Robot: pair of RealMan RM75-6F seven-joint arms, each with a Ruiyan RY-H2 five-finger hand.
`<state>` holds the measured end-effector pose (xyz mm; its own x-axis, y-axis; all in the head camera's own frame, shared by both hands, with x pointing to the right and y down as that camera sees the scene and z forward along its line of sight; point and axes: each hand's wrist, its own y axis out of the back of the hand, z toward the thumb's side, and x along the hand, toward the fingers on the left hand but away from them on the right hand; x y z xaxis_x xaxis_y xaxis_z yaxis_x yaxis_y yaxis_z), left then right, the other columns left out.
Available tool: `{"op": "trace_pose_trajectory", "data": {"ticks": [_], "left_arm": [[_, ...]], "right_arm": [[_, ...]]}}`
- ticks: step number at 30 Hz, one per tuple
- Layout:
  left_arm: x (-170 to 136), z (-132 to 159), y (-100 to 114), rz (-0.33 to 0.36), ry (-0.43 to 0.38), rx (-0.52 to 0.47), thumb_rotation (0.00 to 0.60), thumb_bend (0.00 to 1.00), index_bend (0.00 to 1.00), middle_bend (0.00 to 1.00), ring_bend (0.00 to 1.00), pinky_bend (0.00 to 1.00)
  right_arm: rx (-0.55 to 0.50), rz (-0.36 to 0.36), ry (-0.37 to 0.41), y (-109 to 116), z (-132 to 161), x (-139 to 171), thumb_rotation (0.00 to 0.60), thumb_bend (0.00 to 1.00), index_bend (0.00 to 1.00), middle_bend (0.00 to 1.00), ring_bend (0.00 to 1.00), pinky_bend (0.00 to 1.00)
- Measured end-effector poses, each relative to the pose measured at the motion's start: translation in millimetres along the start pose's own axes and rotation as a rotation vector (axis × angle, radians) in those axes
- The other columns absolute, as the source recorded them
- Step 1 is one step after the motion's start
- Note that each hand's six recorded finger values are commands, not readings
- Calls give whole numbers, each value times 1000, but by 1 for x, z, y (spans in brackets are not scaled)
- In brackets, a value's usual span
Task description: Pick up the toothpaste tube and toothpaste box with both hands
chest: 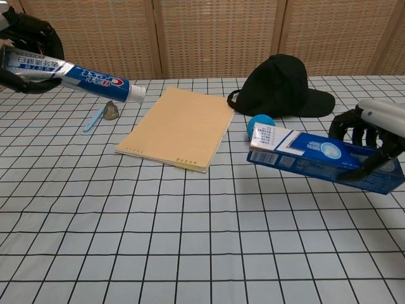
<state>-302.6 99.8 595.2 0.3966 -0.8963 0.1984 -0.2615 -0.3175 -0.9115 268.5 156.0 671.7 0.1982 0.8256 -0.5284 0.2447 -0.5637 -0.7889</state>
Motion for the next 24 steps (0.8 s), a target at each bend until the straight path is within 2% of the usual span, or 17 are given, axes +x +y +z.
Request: {"op": "trace_pose_trajectory", "data": {"ticks": [5, 17, 24], "left_arm": [[15, 9, 10, -6, -12, -29, 600, 594, 888, 598, 556, 509], [61, 38, 57, -24, -56, -135, 600, 593, 888, 598, 556, 509], [79, 51, 68, -100, -62, -217, 600, 593, 888, 598, 556, 509]], "right_arm": [[-30, -28, 13, 28, 11, -15, 600, 157, 698, 557, 600, 635], [-155, -15, 45, 62, 41, -49, 600, 157, 698, 557, 601, 635], [-253, 12, 60, 74, 47, -58, 600, 157, 698, 557, 602, 634]]}}
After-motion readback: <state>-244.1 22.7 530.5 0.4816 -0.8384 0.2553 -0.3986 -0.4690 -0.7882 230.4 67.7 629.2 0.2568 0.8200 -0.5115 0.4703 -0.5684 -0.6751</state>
